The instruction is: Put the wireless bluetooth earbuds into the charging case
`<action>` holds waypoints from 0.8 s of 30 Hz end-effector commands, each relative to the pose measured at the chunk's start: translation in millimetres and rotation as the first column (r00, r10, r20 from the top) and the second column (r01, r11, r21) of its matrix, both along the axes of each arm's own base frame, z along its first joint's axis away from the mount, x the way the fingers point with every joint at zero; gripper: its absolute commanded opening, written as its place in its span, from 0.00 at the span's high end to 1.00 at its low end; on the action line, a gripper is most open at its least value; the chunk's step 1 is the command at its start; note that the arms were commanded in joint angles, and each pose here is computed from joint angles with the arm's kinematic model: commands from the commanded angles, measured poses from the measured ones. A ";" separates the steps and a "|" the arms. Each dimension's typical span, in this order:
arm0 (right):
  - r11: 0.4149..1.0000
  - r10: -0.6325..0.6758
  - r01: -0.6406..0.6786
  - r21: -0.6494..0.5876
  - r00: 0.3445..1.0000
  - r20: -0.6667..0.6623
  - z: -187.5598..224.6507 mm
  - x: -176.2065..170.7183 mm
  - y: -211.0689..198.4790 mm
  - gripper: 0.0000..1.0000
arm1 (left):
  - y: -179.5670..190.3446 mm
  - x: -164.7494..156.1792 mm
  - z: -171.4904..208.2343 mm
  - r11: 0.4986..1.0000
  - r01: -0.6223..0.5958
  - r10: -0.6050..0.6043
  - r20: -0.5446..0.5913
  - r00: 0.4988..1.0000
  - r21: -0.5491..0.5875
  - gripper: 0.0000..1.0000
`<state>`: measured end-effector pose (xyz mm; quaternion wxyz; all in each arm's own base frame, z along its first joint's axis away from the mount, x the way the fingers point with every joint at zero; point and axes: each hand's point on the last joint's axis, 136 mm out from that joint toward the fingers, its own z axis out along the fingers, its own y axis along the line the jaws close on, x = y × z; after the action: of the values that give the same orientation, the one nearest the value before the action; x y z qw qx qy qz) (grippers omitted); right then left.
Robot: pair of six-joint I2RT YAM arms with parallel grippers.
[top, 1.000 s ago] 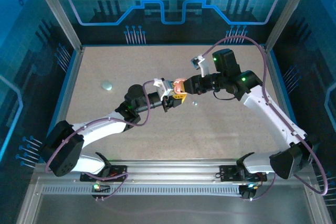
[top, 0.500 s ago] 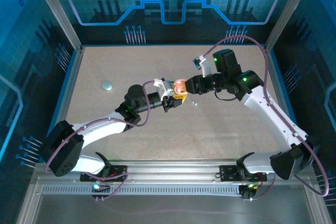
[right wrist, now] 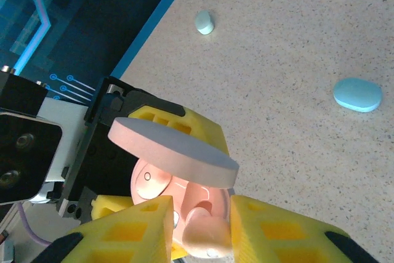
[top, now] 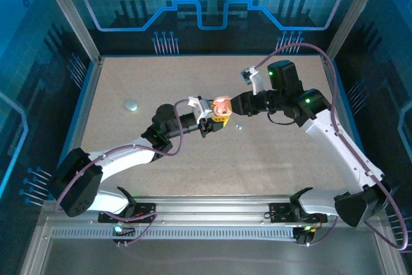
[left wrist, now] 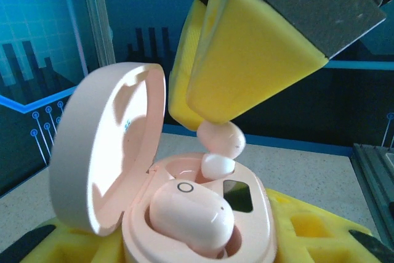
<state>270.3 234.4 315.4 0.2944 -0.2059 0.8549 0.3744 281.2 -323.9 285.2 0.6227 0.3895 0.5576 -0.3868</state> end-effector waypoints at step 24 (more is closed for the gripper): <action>0.906 -0.422 0.409 -0.106 0.866 -0.269 -89.5 29.1 -97.8 0.67 | 35.4 45.1 -22.1 0.934 -0.345 0.350 -0.042 0.936 0.094 0.69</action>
<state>298.7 136.2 250.2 0.2808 0.0129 0.9092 0.3072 320.9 -300.6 253.9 0.6236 0.3176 0.6511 -0.2939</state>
